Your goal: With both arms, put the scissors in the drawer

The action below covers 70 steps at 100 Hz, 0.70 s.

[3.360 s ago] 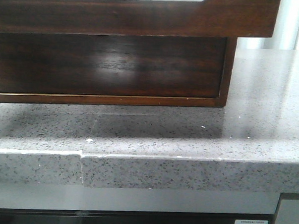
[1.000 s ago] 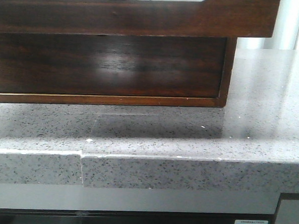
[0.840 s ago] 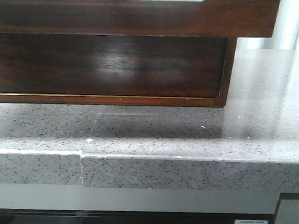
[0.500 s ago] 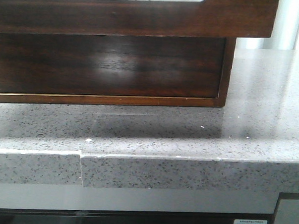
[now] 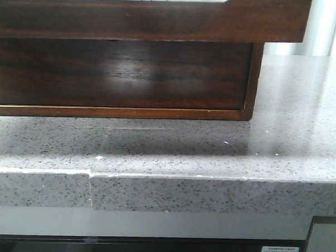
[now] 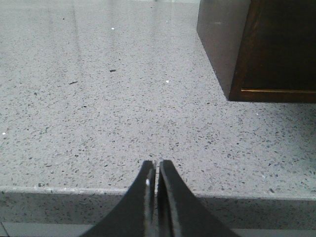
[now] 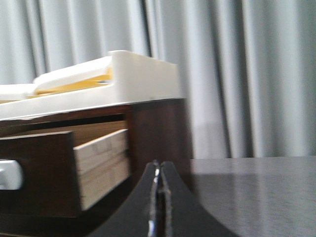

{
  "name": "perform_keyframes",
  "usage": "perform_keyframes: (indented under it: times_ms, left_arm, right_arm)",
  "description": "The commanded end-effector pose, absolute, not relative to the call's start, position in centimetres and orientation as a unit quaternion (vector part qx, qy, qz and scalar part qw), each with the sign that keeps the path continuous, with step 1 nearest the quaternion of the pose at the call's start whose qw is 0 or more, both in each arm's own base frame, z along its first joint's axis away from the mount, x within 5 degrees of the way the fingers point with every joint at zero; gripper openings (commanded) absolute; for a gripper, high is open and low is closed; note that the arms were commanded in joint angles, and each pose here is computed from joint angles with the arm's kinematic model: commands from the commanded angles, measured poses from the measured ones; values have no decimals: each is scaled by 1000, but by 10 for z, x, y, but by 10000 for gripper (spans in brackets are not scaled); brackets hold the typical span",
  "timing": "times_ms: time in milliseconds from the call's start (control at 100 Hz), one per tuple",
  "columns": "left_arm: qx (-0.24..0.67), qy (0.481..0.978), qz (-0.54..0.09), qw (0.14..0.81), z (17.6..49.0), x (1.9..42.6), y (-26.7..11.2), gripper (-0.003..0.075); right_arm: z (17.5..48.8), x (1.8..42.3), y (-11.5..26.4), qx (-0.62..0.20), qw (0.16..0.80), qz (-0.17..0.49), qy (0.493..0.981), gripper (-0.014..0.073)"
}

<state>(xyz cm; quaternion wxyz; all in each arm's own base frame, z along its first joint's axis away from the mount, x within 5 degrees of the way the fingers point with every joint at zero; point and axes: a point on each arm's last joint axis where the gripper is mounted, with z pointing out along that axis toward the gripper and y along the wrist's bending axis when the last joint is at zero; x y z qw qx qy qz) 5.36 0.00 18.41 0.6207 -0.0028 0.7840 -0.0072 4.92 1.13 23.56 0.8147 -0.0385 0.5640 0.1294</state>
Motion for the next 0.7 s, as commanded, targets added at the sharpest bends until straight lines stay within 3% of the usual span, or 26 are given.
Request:
perform_keyframes:
  times_ms: [0,270,690]
  left_arm:
    - [-6,760,-12,650,185,54,0,-22]
    - [-6,760,-12,650,185,54,0,-22]
    - [-6,760,-12,650,185,54,0,-22]
  right_arm:
    - [228,49,9,-23,818,105,565,-41]
    - [211,55,1,13,767,24,641,-41]
    - [188,56,-3,7,681,-28,732,-41]
